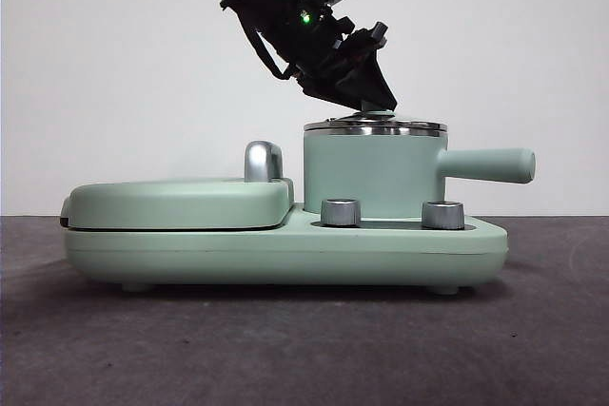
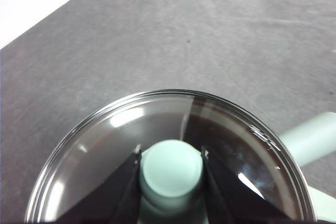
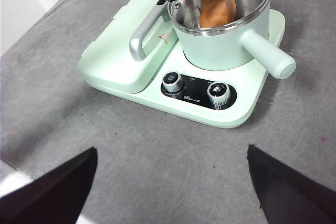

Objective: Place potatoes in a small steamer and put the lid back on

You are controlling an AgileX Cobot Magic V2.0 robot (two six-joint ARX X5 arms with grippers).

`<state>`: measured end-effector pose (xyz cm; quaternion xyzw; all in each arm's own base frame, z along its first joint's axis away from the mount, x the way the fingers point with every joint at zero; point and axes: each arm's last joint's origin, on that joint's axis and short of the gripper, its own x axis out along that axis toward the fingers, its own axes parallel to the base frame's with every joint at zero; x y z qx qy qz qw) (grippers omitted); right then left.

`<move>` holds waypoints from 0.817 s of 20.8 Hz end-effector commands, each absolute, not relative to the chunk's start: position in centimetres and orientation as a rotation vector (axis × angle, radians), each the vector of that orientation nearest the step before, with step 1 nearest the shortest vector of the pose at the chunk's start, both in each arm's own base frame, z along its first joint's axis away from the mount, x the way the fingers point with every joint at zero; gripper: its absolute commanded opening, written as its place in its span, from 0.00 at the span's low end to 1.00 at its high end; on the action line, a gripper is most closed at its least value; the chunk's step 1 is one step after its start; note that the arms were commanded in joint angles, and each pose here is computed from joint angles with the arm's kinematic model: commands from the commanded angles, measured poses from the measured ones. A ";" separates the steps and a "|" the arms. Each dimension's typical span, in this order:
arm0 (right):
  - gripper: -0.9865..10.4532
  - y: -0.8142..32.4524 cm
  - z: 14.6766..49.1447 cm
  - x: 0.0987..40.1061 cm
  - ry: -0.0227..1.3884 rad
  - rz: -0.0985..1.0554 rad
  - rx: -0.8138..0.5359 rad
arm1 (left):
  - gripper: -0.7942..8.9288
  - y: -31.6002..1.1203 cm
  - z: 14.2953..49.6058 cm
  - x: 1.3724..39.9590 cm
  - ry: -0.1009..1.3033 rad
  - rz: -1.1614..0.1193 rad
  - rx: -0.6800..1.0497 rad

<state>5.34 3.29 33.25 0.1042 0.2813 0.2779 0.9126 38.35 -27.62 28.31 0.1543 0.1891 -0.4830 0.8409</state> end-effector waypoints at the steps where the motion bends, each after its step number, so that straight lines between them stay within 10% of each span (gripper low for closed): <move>1: 0.48 3.3 33.7 5.3 0.560 0.576 0.223 | 0.10 -28.6 27.9 38.5 0.385 -1.068 0.328; 6: 0.48 3.3 33.7 5.3 0.559 0.576 0.223 | 0.13 -28.5 27.8 38.5 0.396 -1.066 0.326; 12: 0.48 3.3 33.7 5.3 0.559 0.576 0.223 | 0.52 -28.4 28.1 38.5 0.421 -1.049 0.268; 17: 0.48 3.3 33.7 5.3 0.560 0.577 0.223 | 0.56 -27.1 30.8 38.1 0.444 -1.001 0.147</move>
